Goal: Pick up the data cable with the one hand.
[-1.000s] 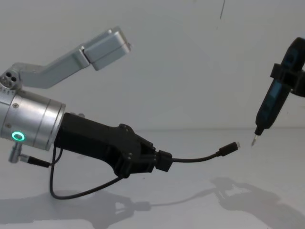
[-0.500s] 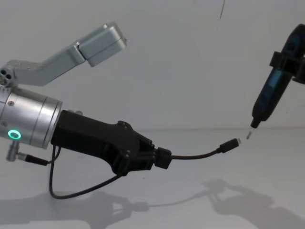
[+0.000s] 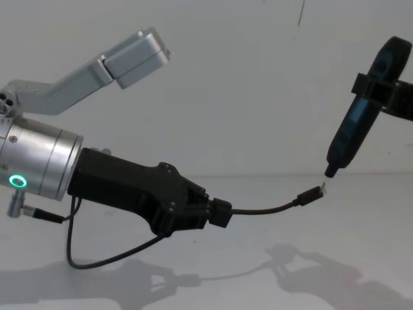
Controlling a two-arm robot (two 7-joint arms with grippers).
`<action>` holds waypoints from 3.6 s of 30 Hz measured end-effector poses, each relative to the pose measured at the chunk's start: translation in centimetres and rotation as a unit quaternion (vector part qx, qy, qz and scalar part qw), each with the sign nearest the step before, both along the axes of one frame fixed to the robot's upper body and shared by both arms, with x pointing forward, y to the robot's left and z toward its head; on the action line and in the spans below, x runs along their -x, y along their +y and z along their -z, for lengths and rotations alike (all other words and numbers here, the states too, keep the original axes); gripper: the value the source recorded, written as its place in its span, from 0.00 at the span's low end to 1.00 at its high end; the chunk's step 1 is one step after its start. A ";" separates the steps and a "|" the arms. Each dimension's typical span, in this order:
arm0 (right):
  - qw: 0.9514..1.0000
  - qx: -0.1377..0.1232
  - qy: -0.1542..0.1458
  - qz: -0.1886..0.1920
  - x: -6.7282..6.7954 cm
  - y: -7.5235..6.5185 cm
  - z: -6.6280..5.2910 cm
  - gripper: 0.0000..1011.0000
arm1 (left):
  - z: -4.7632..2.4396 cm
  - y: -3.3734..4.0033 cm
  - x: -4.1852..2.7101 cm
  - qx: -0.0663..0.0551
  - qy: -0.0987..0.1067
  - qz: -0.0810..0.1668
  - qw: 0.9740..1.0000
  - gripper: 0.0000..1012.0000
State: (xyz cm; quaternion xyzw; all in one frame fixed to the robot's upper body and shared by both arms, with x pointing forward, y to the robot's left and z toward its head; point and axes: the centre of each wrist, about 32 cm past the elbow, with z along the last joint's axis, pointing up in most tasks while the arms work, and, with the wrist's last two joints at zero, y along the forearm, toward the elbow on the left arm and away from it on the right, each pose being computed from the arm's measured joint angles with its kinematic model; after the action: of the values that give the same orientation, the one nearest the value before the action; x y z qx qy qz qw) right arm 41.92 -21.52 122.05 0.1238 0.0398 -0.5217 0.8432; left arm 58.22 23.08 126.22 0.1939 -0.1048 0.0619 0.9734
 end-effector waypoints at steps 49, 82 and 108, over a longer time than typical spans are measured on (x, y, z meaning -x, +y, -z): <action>1.000 0.003 0.002 0.010 -0.9 -0.7 0.3 0.26 | 0.00 0.03 0.03 0.000 -0.001 0.000 1.000 0.04; 1.000 0.005 0.005 0.003 -1.1 -0.7 0.1 0.26 | 0.00 0.03 0.03 0.000 -0.001 0.000 1.000 0.04; 1.000 0.009 0.003 -0.001 -1.1 -0.7 0.0 0.26 | 0.00 0.03 0.03 0.000 -0.001 0.000 1.000 0.04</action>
State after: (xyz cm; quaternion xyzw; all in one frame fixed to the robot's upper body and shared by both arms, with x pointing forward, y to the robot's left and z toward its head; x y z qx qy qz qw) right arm 43.00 -22.20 122.06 0.1142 0.0380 -0.5220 0.8444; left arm 58.19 23.11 126.22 0.1933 -0.1053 0.0616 0.9735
